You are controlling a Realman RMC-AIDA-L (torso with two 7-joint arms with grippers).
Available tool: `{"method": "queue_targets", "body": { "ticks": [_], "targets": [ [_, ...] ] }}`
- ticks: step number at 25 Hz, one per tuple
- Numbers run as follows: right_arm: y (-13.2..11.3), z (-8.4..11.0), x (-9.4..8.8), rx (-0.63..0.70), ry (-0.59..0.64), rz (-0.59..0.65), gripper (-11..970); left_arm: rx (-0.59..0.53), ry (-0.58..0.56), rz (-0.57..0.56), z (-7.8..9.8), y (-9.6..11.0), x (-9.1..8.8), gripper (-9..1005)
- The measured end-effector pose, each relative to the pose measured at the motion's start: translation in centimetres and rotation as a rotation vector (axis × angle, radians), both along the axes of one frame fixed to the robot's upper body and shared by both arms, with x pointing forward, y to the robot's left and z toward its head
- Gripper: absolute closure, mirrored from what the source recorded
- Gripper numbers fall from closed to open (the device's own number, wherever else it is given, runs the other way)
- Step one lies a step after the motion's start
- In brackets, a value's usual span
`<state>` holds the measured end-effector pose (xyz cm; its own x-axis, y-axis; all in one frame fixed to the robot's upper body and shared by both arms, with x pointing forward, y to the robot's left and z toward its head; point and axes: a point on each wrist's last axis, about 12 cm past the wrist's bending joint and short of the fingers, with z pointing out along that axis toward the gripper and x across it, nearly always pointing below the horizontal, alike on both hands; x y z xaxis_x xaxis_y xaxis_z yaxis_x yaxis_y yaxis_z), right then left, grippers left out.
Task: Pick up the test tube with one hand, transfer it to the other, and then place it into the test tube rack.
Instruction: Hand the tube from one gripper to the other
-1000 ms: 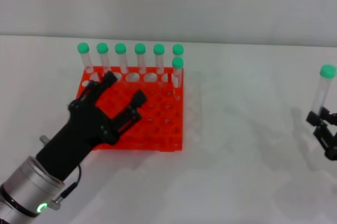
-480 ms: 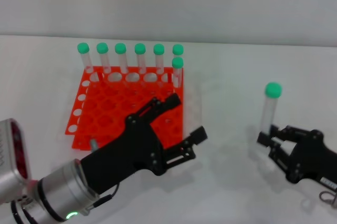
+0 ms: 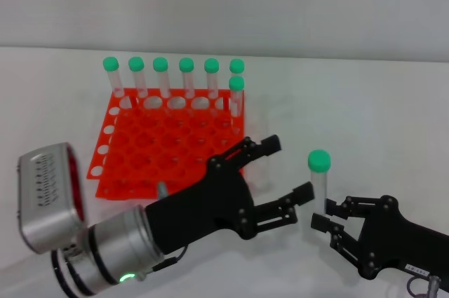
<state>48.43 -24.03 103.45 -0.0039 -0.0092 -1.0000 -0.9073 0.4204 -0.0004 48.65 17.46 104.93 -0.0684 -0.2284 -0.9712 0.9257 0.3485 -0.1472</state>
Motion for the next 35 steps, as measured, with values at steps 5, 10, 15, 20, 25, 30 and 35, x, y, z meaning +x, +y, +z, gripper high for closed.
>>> {"method": "queue_targets", "body": {
  "ticks": [5,10,15,20,25,30,35],
  "targets": [
    [0.2,-0.1,0.0,-0.012,0.001,0.011,769,0.044,0.012,-0.043,0.0,-1.4,0.5,122],
    [0.2,-0.1,0.0,-0.014,0.003,0.015,769,0.063,0.012,-0.065,0.1,-2.2,0.7,172],
    [0.1,-0.3,-0.3,-0.017,0.010,0.014,769,0.044,0.003,-0.029,0.1,-2.1,0.7,278],
    [0.1,-0.3,-0.3,-0.020,0.010,0.020,768,0.039,-0.006,-0.035,0.2,-2.3,0.6,480],
    [0.1,-0.3,-0.4,-0.022,0.006,0.022,757,0.045,-0.014,-0.047,0.2,-2.5,0.5,688],
    [0.1,-0.3,-0.4,-0.023,0.005,0.020,745,0.044,-0.018,-0.041,0.1,-2.5,0.4,737],
    [0.1,-0.3,-0.4,-0.022,0.003,0.018,734,0.042,-0.026,-0.040,0.2,-2.6,0.4,734]
  ]
}}
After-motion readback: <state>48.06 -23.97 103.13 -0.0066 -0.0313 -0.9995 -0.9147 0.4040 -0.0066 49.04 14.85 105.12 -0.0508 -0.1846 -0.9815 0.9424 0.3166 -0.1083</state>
